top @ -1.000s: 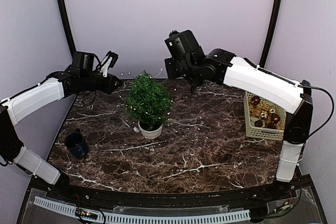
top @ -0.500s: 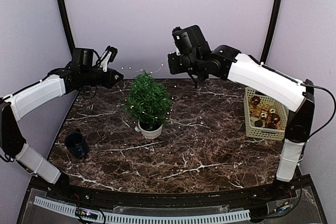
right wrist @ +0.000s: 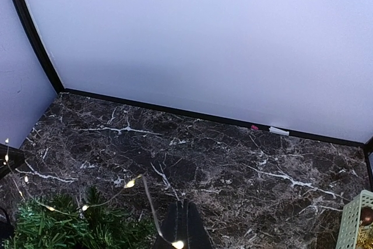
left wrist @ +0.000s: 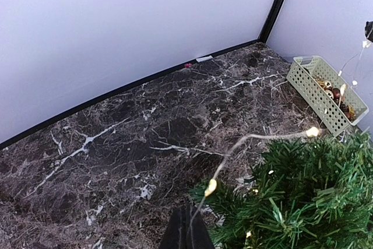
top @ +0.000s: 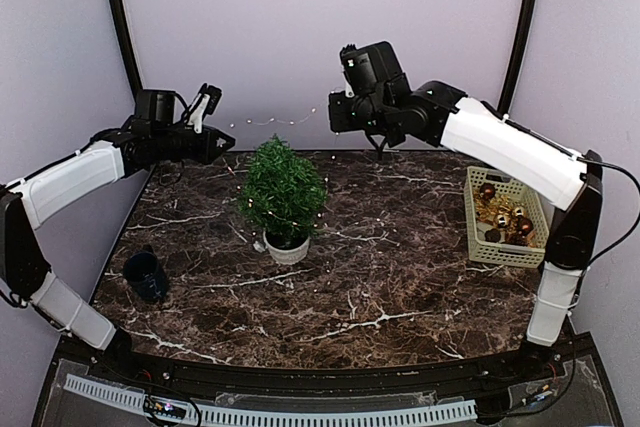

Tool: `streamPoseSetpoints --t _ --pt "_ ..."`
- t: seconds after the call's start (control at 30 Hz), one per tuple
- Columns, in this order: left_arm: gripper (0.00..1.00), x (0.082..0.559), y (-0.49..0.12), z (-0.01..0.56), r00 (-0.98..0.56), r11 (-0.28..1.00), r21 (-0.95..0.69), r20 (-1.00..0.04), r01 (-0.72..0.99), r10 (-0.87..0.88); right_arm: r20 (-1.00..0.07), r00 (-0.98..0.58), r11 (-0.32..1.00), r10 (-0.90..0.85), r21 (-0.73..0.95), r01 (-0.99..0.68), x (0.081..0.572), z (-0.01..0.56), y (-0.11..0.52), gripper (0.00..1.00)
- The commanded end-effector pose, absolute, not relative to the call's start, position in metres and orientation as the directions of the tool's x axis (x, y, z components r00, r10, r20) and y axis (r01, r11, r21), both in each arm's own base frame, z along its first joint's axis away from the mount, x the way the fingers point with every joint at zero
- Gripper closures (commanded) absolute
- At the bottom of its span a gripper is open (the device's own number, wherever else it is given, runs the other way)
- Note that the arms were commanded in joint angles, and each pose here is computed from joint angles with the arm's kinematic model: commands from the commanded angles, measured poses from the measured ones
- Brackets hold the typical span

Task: Decorate the small christmas tree

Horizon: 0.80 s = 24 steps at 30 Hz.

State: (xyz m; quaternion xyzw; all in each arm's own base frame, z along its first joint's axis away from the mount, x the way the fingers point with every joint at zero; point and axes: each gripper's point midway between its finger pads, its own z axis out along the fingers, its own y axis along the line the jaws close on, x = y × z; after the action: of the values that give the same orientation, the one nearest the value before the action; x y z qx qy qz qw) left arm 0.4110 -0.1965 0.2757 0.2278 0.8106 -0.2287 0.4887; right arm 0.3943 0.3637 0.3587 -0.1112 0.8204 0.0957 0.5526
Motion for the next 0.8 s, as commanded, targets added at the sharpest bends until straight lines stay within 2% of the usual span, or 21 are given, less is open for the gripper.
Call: streamPoseSetpoints --t 0.0,0.43,0.77 --pt "1.00 0.422 -0.195 0.293 -0.399 0.788 -0.173 -0.911 0.591 0.100 -0.930 -0.366 0.958 -0.014 0.092 -0.270 0.399 0.367 0.355 1.00" --pt "1.00 0.428 -0.206 0.241 -0.500 0.754 -0.234 -0.854 0.614 0.142 -0.861 -0.500 0.977 -0.093 0.018 -0.213 0.408 0.287 0.341 1.00" --pt "1.00 0.428 -0.219 0.217 -0.546 0.699 -0.287 -0.820 0.655 0.175 -0.802 -0.579 0.971 -0.147 -0.004 -0.241 0.396 0.247 0.337 1.00"
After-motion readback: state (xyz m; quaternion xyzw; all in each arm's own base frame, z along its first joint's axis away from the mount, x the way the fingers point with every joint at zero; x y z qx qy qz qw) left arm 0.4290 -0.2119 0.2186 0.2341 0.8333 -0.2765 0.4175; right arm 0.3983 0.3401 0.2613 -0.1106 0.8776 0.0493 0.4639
